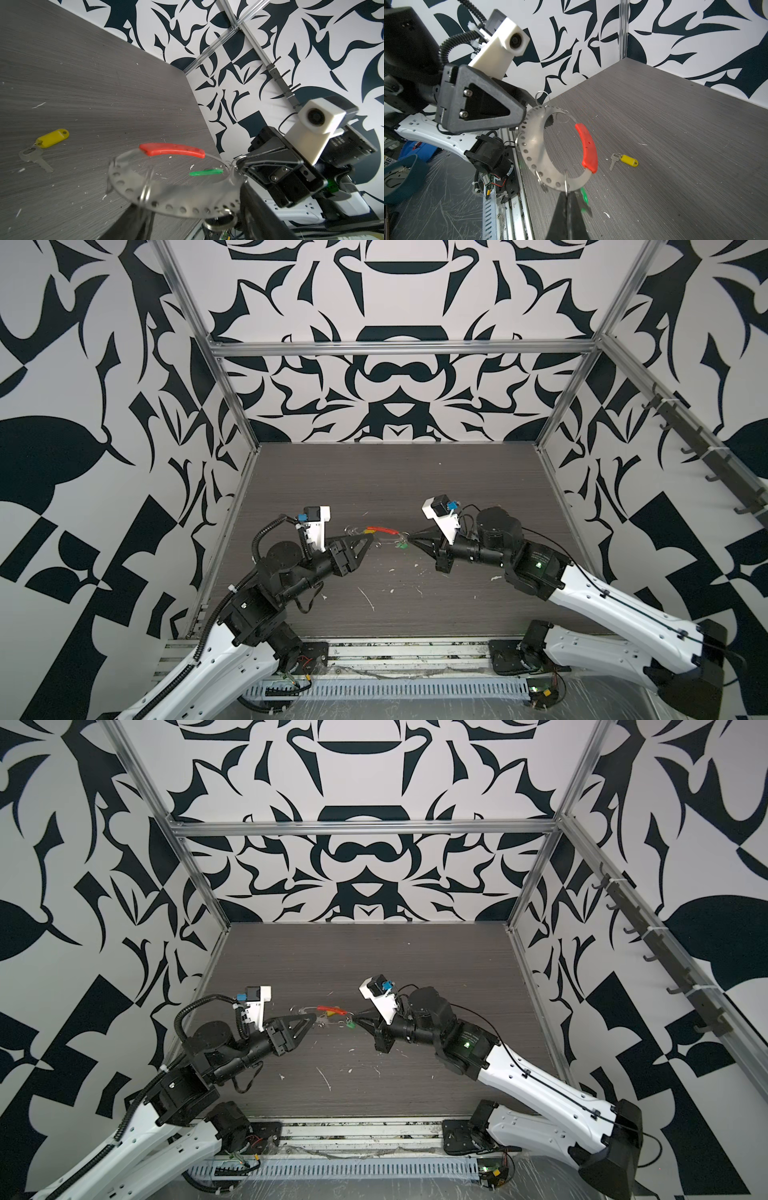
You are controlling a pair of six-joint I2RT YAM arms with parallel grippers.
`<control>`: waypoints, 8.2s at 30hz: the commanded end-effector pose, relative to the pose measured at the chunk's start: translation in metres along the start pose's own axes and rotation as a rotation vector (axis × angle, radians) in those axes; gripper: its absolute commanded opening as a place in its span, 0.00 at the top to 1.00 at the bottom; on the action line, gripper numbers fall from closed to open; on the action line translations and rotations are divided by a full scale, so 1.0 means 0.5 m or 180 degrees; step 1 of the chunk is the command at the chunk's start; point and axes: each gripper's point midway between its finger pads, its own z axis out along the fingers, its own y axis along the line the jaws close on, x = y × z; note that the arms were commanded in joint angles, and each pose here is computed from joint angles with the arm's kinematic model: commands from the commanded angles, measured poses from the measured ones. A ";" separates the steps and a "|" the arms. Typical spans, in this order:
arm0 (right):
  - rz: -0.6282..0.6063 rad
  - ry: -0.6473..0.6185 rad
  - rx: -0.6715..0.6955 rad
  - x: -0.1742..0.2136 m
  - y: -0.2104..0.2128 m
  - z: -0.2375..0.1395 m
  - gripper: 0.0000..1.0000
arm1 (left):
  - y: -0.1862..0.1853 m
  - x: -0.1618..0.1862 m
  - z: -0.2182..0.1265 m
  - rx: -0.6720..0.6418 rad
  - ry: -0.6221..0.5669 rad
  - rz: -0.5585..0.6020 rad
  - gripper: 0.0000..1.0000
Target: Remove the keys from the keyring
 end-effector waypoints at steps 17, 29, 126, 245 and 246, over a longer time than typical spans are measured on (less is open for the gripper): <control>-0.0337 -0.0228 -0.0463 -0.087 0.073 -0.035 1.00 | -0.074 0.026 -0.030 0.0636 0.0223 0.0510 0.35; -0.0242 0.0078 -0.1076 -0.075 0.117 -0.038 1.00 | -0.141 0.042 -0.025 0.1170 0.0460 0.1029 0.55; 0.0461 -0.1060 -0.1621 -0.159 0.158 -0.005 0.86 | -0.182 -0.031 -0.043 0.1704 -0.0533 0.0929 1.00; 0.0676 -0.1458 -0.1379 -0.180 0.142 -0.004 0.62 | -0.173 -0.060 -0.045 0.1588 -0.0866 0.0856 1.00; 0.0682 -0.1449 -0.1388 -0.181 0.145 -0.001 0.62 | -0.173 -0.061 -0.046 0.1587 -0.0875 0.0853 1.00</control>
